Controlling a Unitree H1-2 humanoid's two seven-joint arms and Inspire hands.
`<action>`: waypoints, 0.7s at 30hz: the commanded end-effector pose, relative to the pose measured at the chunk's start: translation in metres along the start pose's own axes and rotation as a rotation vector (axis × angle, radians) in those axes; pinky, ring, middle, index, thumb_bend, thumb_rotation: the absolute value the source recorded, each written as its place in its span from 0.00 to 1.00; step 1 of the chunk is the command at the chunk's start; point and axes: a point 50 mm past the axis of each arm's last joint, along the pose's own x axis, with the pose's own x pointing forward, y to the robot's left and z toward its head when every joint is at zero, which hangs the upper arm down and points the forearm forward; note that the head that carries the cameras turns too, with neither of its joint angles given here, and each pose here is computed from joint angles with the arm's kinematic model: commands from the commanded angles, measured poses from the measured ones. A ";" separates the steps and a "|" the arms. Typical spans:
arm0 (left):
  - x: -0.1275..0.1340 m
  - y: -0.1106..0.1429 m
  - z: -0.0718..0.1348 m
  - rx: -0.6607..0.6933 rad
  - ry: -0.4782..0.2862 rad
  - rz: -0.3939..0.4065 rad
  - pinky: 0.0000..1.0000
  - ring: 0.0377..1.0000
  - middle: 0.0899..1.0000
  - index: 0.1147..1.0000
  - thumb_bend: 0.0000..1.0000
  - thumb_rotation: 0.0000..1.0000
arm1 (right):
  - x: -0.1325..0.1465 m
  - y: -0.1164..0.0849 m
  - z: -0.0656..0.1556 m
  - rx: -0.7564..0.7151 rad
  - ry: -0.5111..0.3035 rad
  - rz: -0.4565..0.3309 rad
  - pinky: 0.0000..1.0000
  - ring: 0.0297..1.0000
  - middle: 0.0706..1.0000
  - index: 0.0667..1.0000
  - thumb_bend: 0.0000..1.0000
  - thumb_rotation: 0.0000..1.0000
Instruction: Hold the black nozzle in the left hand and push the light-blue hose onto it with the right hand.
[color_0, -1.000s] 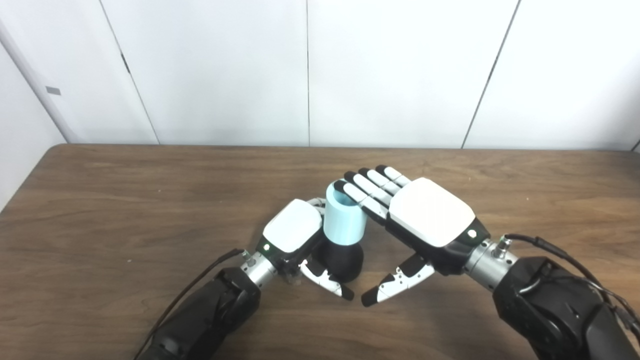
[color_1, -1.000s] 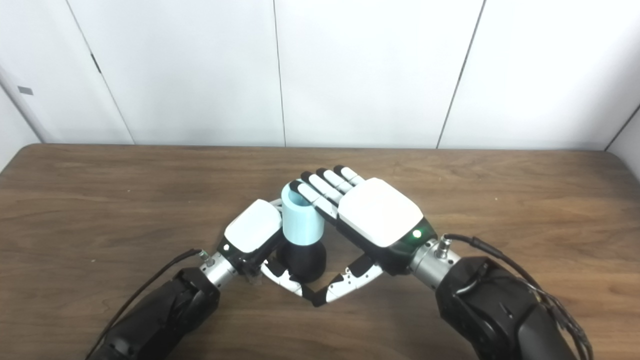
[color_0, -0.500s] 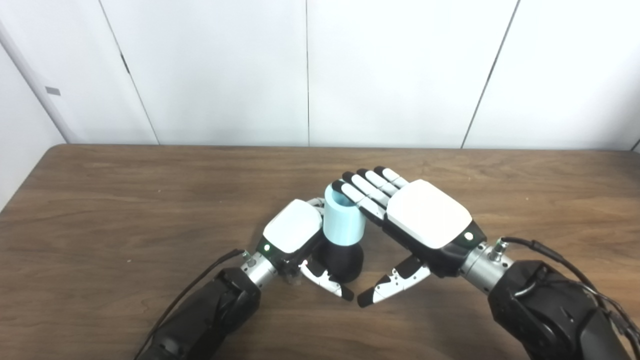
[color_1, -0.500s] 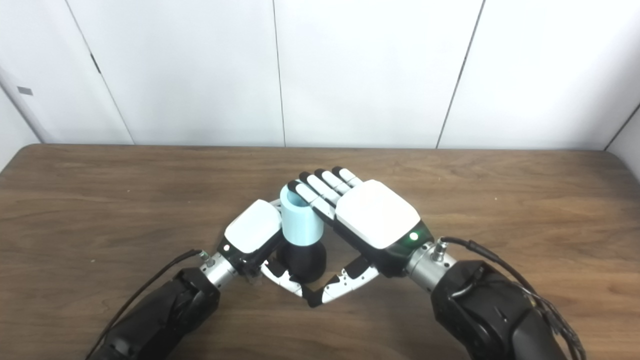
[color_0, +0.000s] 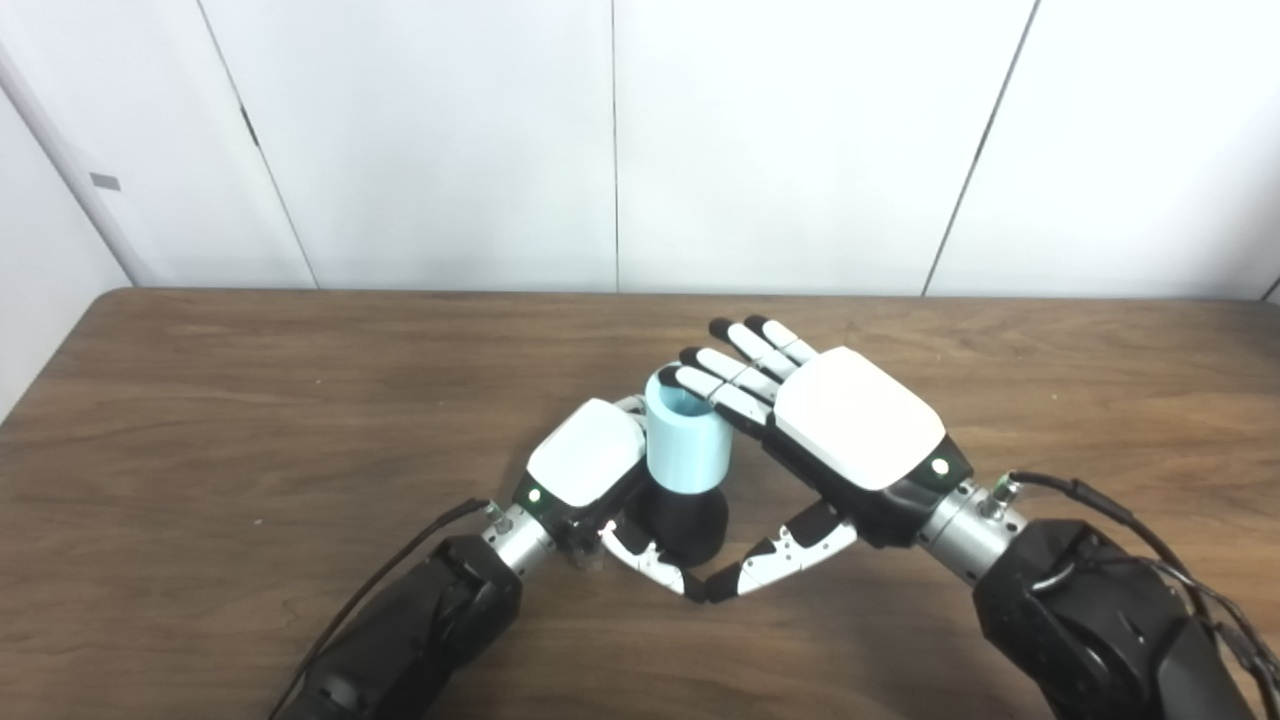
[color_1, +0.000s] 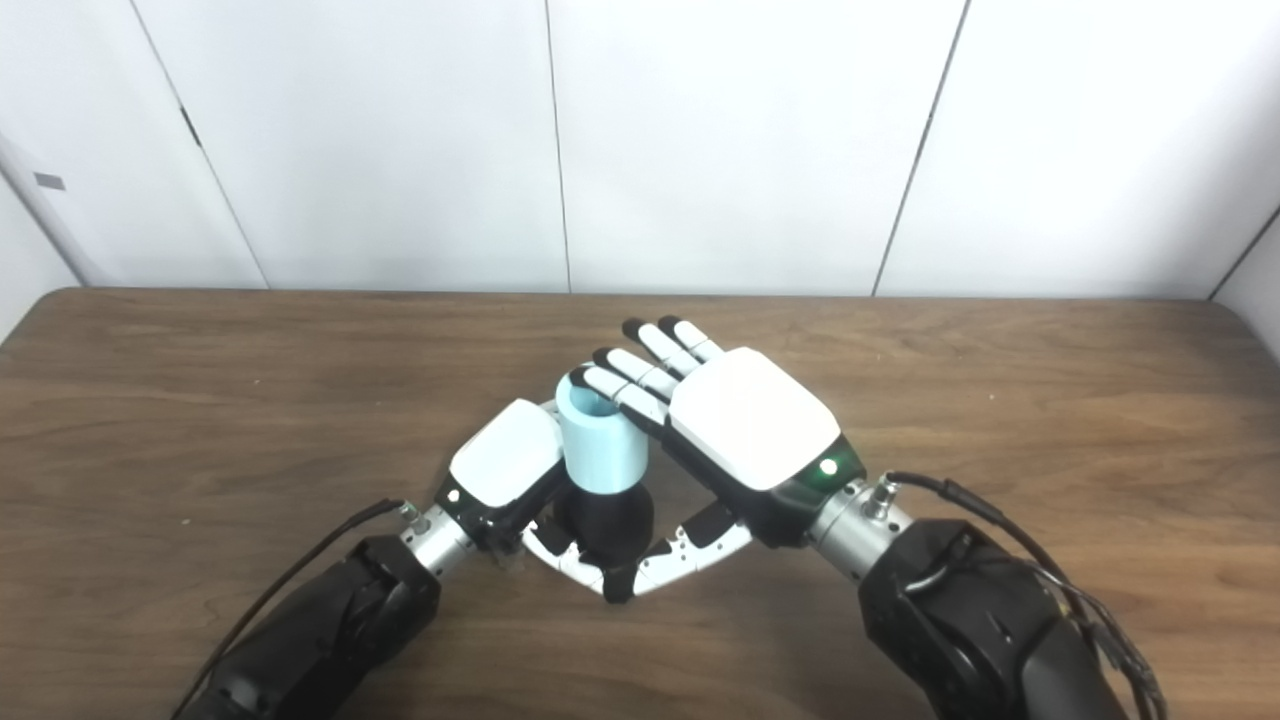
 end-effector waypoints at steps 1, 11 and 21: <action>-0.094 -0.140 0.093 -0.329 0.074 -0.303 0.78 0.47 0.41 0.44 0.52 0.00 | -0.003 0.000 0.000 -0.037 -0.104 0.049 0.96 0.93 0.80 0.76 0.97 0.80; -0.094 -0.137 0.092 -0.335 0.076 -0.309 0.78 0.49 0.42 0.43 0.52 0.00 | -0.006 0.004 -0.001 -0.032 -0.098 0.061 0.89 0.85 0.73 0.70 0.97 0.80; -0.095 -0.134 0.091 -0.334 0.077 -0.312 0.78 0.49 0.42 0.43 0.52 0.00 | -0.011 0.014 0.001 -0.030 -0.074 0.123 0.90 0.89 0.79 0.76 0.97 0.79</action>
